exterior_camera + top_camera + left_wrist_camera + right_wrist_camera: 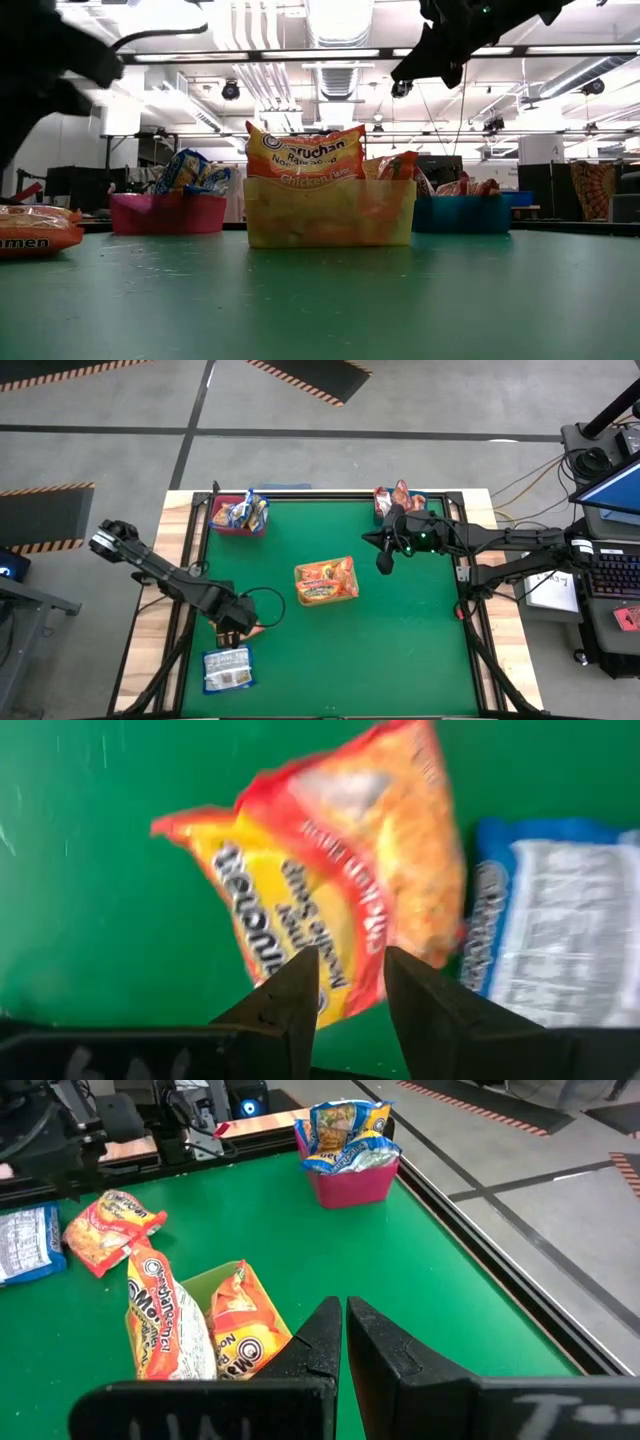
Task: Sort Maruchan noodles
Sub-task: Put the orange noodle pack into the yellow bin
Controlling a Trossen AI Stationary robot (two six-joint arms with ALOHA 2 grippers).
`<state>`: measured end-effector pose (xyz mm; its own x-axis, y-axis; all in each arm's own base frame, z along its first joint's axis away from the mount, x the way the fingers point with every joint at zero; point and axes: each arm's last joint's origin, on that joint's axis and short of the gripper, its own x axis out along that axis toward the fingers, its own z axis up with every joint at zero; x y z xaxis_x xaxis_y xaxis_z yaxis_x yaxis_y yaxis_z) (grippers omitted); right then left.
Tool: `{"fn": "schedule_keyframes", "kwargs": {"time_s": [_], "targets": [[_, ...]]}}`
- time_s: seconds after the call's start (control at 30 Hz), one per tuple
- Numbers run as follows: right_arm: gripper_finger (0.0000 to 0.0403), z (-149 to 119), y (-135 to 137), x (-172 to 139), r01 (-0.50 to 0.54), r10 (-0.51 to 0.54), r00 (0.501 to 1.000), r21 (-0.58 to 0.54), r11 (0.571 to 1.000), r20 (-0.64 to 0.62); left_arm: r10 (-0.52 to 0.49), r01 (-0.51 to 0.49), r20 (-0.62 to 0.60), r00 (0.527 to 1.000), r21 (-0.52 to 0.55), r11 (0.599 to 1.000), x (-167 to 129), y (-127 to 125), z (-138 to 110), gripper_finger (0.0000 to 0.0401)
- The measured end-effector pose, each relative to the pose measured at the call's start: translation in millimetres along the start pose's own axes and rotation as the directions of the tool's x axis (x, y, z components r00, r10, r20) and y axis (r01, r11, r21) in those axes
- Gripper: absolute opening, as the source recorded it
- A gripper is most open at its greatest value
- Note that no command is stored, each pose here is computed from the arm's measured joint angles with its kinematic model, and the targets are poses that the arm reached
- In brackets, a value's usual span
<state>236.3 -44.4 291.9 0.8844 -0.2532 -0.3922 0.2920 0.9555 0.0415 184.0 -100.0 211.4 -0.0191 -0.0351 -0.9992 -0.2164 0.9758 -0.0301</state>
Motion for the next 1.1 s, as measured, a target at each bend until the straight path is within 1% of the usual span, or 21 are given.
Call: {"fn": "schedule_keyframes", "kwargs": {"time_s": [0.2,0.3,0.4,0.5,0.6,0.7,0.77,0.83,0.93,1.0,1.1], "targets": [[0.0009,-0.5,0.0,0.1,0.0,0.0,1.0,0.001,1.0,-0.001,0.028,-0.029,-0.022,0.999,-0.032,0.999,24.3,4.0,-8.7,0.01],[0.0009,-0.4,0.0,0.1,0.0,0.0,1.0,0.007,1.0,-0.001,0.032,-0.032,-0.014,0.999,-0.035,0.999,37.1,4.6,-8.0,0.01],[0.0009,-0.4,0.0,0.1,0.0,0.0,1.0,0.007,1.0,-0.001,0.065,-0.065,0.016,0.998,-0.032,0.997,44.1,4.1,-4.3,0.01],[0.0009,-0.4,0.0,0.1,0.0,0.0,1.0,0.007,1.0,0.0,0.109,-0.11,0.09,0.99,0.007,0.994,43.2,2.1,3.9,0.01],[0.0009,-0.4,0.0,0.1,0.0,0.0,1.0,0.008,1.0,0.0,0.13,-0.15,0.239,0.962,0.067,0.986,34.9,-4.6,18.7,0.01],[0.0009,-0.4,0.0,0.1,0.0,0.0,1.0,0.02,1.0,0.0,0.098,-0.163,0.386,0.917,0.14,0.977,22.5,-15.6,38.4,0.01],[0.0009,-0.4,0.0,0.1,0.0,0.0,1.0,0.028,1.0,0.0,0.081,-0.183,0.423,0.902,0.206,0.961,12.7,-22.2,46.7,0.01],[0.0009,-0.4,0.0,0.1,0.0,0.0,1.0,0.034,0.999,0.0,0.102,-0.22,0.417,0.903,0.246,0.944,4.4,-24.4,48.7,0.01],[0.0009,-1.3,-0.1,0.4,0.001,-0.001,1.0,0.036,0.999,-0.003,0.188,-0.294,0.372,0.909,0.255,0.921,-1.4,-19.9,44.8,0.01],[0.0009,-2.8,-0.2,0.8,0.001,-0.001,1.0,0.04,0.999,-0.007,0.229,-0.32,0.331,0.916,0.256,0.912,-0.7,-15.8,40.6,0.01],[0.0009,-4.9,-0.3,1.4,0.002,-0.001,1.0,0.057,0.998,-0.013,0.256,-0.334,0.297,0.92,0.249,0.909,4.2,-12.1,36.4,0.01]]}}
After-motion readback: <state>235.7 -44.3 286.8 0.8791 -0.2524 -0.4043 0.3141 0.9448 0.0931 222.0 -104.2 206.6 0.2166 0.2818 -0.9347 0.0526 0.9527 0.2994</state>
